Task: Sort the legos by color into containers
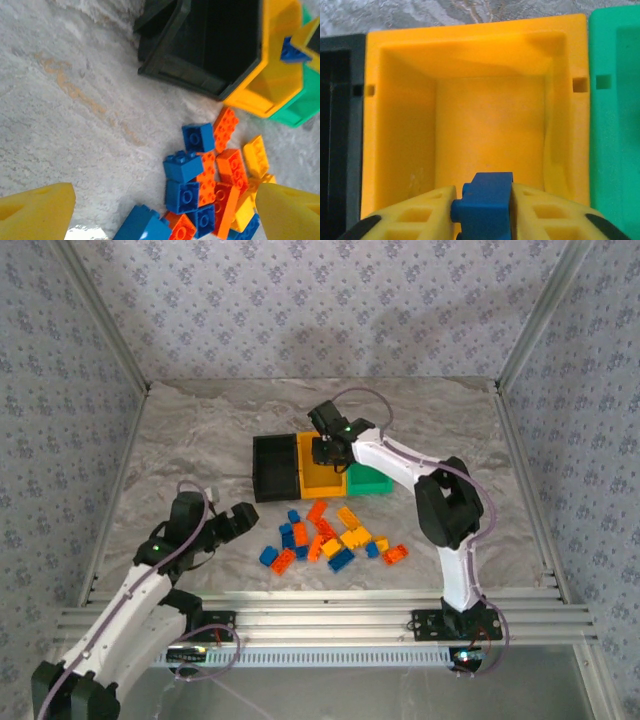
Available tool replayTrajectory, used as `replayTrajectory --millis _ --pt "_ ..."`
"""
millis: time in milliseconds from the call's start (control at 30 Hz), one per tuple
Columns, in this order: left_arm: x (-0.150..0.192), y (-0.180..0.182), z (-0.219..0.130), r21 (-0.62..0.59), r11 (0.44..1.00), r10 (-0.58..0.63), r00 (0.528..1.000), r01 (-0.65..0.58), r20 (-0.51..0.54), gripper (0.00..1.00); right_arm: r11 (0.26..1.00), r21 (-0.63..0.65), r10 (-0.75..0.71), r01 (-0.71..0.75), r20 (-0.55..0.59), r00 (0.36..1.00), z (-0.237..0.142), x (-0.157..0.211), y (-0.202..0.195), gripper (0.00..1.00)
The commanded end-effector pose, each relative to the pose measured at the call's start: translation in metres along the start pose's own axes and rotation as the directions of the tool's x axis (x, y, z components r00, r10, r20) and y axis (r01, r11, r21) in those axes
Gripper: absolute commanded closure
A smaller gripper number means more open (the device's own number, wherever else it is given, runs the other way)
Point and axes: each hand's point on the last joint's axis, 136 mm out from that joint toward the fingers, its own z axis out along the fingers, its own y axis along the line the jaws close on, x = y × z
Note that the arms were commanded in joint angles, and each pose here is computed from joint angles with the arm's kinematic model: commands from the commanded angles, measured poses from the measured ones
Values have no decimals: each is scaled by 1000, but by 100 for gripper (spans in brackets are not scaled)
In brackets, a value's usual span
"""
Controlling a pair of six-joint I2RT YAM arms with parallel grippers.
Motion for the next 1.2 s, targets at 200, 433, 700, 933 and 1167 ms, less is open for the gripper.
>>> replayTrajectory --millis 200,433,700,933,1167 --pt "27 -14 -1 -11 982 187 975 -189 -122 8 997 -72 9 -3 91 996 -33 -26 18 40" --pt "61 -4 3 -53 948 296 932 -314 -210 16 989 -146 44 -26 119 992 -70 16 10 36" --pt "76 3 19 -135 893 387 885 -430 -259 17 985 -159 90 -71 121 989 -87 55 -14 35" --pt "84 -10 31 -137 848 459 839 -512 -293 24 983 -155 116 -95 131 985 -99 80 -30 35" --pt "82 6 35 -241 803 467 827 -545 -313 30 978 -166 148 -123 141 979 -105 95 -41 34"
